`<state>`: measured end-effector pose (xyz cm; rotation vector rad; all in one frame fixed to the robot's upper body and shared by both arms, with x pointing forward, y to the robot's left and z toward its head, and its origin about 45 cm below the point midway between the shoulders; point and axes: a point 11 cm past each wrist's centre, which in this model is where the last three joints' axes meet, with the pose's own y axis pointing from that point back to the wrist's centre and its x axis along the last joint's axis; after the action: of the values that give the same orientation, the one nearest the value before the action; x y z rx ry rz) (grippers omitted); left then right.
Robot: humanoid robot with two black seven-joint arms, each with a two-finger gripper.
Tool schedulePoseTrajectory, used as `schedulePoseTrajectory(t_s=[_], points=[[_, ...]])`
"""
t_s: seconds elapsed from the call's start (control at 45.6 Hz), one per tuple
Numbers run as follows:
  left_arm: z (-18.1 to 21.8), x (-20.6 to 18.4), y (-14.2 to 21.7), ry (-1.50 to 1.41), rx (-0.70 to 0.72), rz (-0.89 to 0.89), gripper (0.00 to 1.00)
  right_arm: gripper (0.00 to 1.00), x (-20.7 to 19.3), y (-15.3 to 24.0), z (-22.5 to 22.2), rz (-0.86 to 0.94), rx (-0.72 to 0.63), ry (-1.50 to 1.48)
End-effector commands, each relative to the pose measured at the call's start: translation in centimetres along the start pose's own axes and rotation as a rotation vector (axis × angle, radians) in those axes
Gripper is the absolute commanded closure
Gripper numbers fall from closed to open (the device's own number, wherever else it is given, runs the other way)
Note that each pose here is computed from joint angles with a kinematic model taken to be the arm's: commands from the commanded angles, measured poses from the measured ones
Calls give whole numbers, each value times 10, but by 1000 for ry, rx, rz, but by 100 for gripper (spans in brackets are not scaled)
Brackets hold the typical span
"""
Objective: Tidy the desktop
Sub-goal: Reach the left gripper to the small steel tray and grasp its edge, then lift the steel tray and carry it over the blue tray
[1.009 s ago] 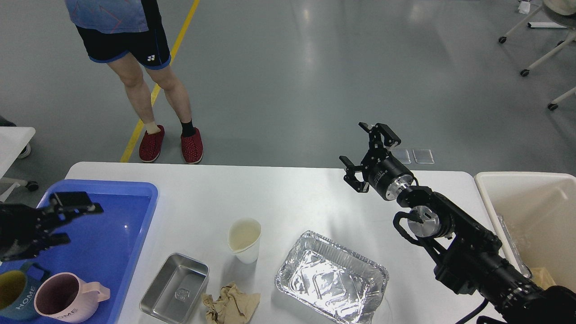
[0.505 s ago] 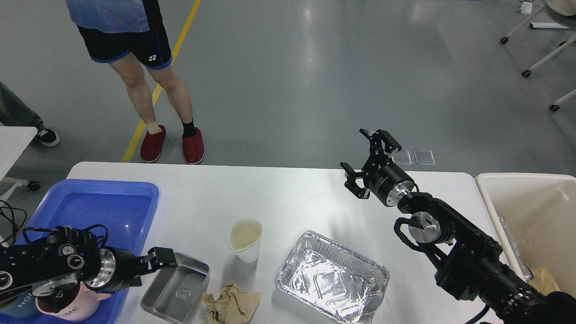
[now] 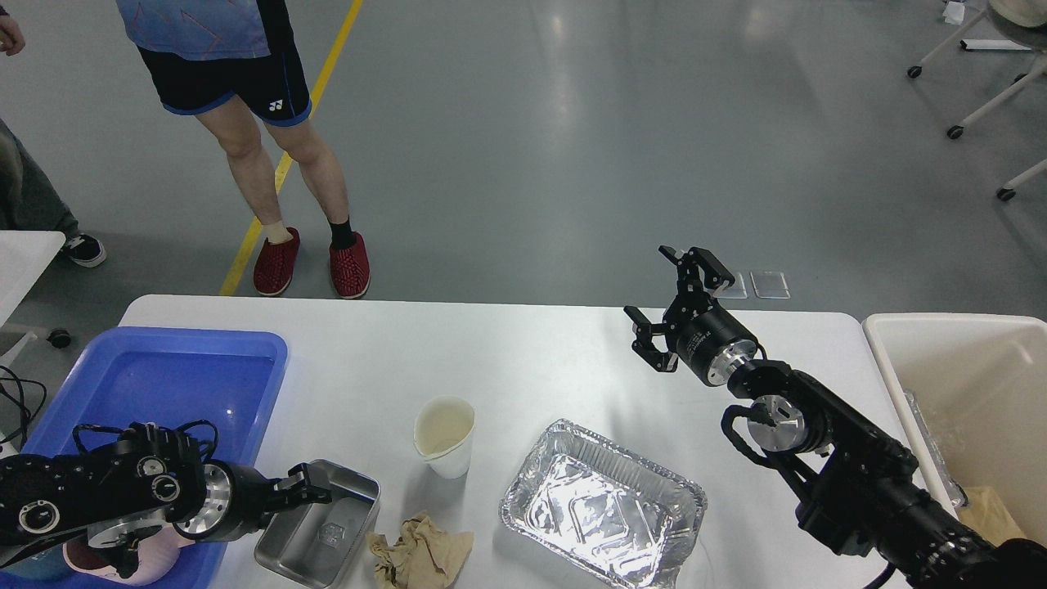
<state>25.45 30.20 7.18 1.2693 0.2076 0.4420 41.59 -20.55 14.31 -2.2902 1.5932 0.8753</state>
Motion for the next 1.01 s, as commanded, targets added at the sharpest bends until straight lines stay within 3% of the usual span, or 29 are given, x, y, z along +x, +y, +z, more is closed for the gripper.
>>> schedulePoseTrajectory(t_s=[0.0, 0.461, 0.768, 0.987], points=[[0, -5, -3, -9, 8, -14, 54, 0, 1, 1, 1, 3, -2, -1], [-2, -4, -2, -6, 30, -12, 77, 0, 3, 1, 1, 8, -2, -1], [-14, 1, 4, 13, 97, -6, 97, 0, 4, 2, 2, 11, -4, -2], [-8, 9, 12, 18, 62, 3, 100, 0, 5, 2, 2, 12, -4, -1]])
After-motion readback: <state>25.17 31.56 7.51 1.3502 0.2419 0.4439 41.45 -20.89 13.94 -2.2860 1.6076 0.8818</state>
